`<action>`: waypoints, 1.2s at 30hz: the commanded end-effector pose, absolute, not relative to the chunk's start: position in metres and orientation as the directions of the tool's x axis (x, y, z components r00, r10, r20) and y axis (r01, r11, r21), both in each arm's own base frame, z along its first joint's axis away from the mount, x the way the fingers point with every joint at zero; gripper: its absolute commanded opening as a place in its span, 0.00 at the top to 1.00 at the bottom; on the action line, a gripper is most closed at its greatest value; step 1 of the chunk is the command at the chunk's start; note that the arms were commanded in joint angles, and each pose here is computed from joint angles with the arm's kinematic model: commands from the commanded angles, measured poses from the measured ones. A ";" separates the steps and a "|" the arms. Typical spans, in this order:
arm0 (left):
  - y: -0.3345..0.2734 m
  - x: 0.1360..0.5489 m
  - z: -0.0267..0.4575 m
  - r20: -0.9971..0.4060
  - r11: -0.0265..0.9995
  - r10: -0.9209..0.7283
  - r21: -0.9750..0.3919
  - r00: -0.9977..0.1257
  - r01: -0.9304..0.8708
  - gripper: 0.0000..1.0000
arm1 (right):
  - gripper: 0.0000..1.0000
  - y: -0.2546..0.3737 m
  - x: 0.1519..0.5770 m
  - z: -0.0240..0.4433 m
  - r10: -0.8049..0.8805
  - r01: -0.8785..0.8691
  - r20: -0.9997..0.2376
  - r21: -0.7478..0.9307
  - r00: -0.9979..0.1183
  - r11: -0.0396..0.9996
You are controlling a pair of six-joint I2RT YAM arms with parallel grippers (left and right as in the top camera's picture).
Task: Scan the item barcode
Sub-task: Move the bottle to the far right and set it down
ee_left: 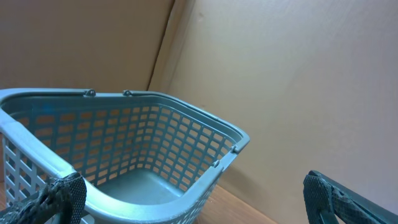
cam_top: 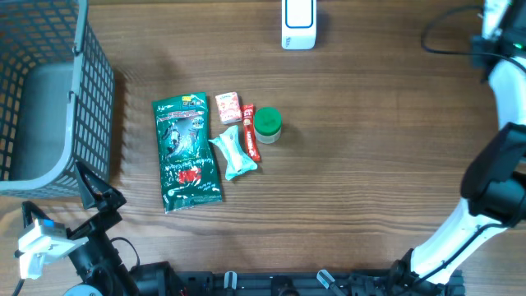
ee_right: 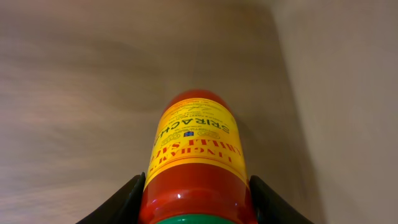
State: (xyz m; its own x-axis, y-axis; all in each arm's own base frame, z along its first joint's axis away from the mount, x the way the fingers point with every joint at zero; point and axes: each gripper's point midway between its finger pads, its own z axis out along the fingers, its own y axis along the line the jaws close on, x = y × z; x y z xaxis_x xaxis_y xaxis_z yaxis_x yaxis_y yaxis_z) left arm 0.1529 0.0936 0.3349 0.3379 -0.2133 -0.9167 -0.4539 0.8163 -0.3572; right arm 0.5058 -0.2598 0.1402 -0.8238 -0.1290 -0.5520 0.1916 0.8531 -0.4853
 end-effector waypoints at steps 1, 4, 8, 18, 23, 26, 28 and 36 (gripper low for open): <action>0.097 0.151 0.333 -0.916 0.805 -0.207 -0.359 0.344 -0.473 0.00 | 0.63 -0.332 0.460 0.134 -0.015 0.300 -0.495 -0.551 -0.869 0.779; 0.097 0.151 0.333 -0.916 0.805 -0.208 -0.360 0.344 -0.472 0.00 | 0.60 -0.368 0.430 0.126 0.086 0.379 -0.499 -0.524 -0.863 0.763; 0.097 0.153 0.336 -0.885 0.788 -0.265 -0.428 0.384 -0.443 0.00 | 0.57 -0.386 0.410 0.117 0.151 0.415 -0.519 -0.443 -0.841 0.794; 0.100 0.182 0.305 -0.797 0.672 -0.490 -0.604 0.354 -0.429 0.00 | 0.51 -0.398 0.383 0.101 0.385 0.576 -0.576 -0.190 -0.721 0.795; 0.093 0.212 0.284 -0.821 0.695 -0.525 -0.567 0.227 -0.443 0.00 | 0.16 -0.395 0.380 0.098 0.426 0.602 -0.566 -0.164 -0.706 0.781; 0.085 0.228 0.283 -0.820 0.717 -0.542 -0.566 0.186 -0.407 0.00 | 0.00 -0.395 0.379 0.101 0.460 0.635 -0.575 -0.138 -0.676 0.760; 0.081 0.237 0.290 -0.815 0.730 -0.546 -0.576 0.194 -0.368 0.00 | 0.00 -0.396 0.381 0.112 0.476 0.660 -0.599 -0.119 -0.644 0.742; 0.070 0.245 0.309 -0.810 0.763 -0.545 -0.586 0.214 -0.273 0.00 | 0.00 -0.389 0.387 0.196 0.404 0.658 -0.732 -0.079 -0.548 0.749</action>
